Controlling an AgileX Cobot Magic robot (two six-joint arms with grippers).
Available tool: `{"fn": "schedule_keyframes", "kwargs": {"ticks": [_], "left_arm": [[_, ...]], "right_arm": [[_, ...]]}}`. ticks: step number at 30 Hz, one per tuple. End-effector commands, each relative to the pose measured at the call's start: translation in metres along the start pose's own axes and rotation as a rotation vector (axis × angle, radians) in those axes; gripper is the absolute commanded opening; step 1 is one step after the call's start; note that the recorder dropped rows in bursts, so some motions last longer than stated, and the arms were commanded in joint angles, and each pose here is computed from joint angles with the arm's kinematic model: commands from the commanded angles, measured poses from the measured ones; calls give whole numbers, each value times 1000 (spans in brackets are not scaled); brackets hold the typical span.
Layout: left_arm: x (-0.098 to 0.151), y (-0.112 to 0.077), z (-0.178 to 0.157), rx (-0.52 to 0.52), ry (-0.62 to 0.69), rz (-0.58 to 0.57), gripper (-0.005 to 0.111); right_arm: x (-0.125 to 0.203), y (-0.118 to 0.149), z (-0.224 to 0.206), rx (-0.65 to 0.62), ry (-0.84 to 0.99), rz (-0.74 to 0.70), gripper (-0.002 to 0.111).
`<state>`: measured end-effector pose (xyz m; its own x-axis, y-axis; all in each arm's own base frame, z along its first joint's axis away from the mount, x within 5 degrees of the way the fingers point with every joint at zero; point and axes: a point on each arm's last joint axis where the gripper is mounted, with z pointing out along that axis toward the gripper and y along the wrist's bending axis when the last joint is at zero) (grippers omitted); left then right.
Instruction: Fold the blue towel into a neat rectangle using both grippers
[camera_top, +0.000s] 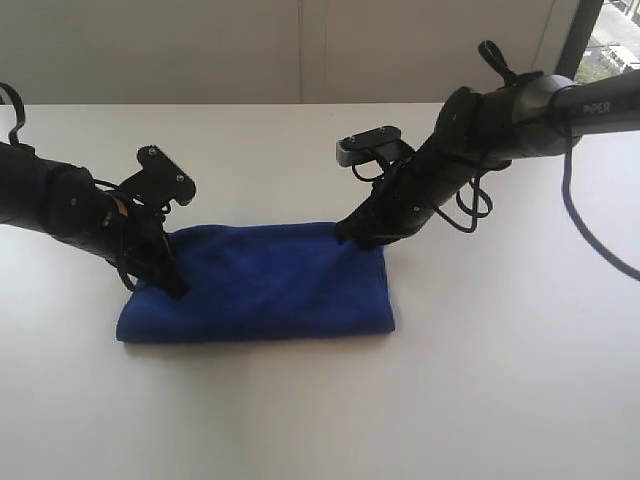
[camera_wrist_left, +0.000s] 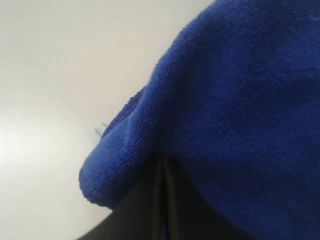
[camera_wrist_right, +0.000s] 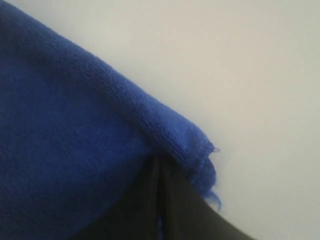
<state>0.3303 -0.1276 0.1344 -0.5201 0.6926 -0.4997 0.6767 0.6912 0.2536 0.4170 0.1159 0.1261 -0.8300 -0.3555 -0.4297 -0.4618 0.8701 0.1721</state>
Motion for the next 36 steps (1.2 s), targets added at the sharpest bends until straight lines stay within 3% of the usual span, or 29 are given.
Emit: {"fn": "schedule_keyframes", "kwargs": {"ticks": [1, 12, 20, 29, 36], "left_arm": [[12, -4, 5, 47, 92, -16, 0], [16, -7, 4, 75, 139, 1, 0], [2, 1, -19, 27, 50, -2, 0], [-16, 10, -60, -33, -69, -42, 0], [-3, -2, -63, 81, 74, -155, 0]], "right_arm": [[9, -6, 12, 15, 63, 3, 0], [16, -12, 13, 67, 130, -30, 0], [13, -11, 8, 70, 114, -31, 0], [-7, -3, -33, 94, 1, -62, 0], [-5, 9, -55, 31, 55, -53, 0]]}}
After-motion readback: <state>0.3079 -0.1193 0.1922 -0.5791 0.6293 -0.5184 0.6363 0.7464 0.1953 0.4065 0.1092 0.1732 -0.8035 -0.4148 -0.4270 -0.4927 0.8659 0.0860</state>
